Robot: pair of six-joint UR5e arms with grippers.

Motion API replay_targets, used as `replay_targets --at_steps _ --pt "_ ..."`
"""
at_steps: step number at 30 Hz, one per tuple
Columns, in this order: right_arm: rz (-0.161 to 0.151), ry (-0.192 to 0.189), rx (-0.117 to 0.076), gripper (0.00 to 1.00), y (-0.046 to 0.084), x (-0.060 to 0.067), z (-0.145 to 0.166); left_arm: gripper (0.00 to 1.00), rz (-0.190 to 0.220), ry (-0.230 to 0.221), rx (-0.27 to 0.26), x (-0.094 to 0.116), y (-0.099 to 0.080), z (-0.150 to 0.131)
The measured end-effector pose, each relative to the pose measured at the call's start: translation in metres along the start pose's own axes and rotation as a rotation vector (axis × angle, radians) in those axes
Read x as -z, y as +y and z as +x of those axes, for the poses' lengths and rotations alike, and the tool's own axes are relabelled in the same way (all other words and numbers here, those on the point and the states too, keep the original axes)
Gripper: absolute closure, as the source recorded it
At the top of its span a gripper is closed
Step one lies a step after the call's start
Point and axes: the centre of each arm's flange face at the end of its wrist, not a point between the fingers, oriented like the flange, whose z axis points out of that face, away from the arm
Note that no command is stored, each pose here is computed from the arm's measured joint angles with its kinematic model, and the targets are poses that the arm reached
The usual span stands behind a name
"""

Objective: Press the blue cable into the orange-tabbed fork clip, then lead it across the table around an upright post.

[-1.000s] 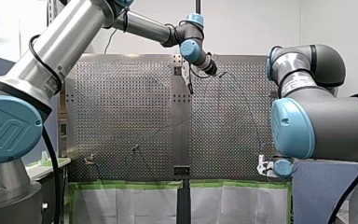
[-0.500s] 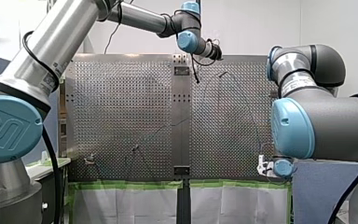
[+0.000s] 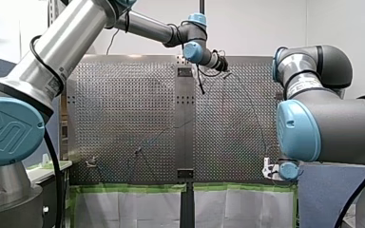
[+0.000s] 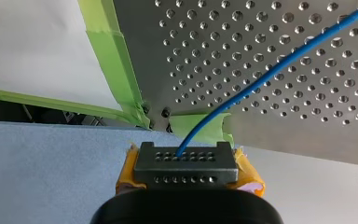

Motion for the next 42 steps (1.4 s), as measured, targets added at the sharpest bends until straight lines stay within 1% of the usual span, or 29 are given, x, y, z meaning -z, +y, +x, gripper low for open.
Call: replay_targets --at_steps 4,7,12,18,25,32,36,42 --pt "0.002 0.002 -0.002 1.0 -0.001 0.0 0.0 0.0 -0.03 0.013 -0.037 0.001 0.005 0.001" --pt "0.003 0.002 -0.005 1.0 -0.002 0.0 0.0 0.0 -0.041 0.018 -0.06 0.002 0.006 0.001" --pt "0.001 0.002 -0.009 1.0 -0.001 0.0 0.0 0.0 -0.05 0.022 -0.072 0.002 0.007 0.001" --pt "0.0 0.002 -0.009 1.0 0.0 0.0 0.0 0.0 -0.075 0.023 -0.097 0.004 0.008 0.001" --pt "0.003 0.002 -0.008 1.0 -0.002 0.0 0.0 0.0 -0.132 0.04 -0.156 0.008 0.012 0.001" --pt "0.005 -0.001 -0.005 1.0 -0.002 0.0 0.0 0.0 -0.183 0.053 -0.183 0.013 0.016 0.002" --pt "0.005 -0.001 -0.005 1.0 -0.002 0.001 0.0 0.0 -0.2 0.058 -0.191 0.014 0.017 0.002" --pt "0.005 -0.001 -0.005 1.0 -0.002 0.001 -0.001 0.0 -0.247 0.081 -0.237 0.019 0.021 0.002"
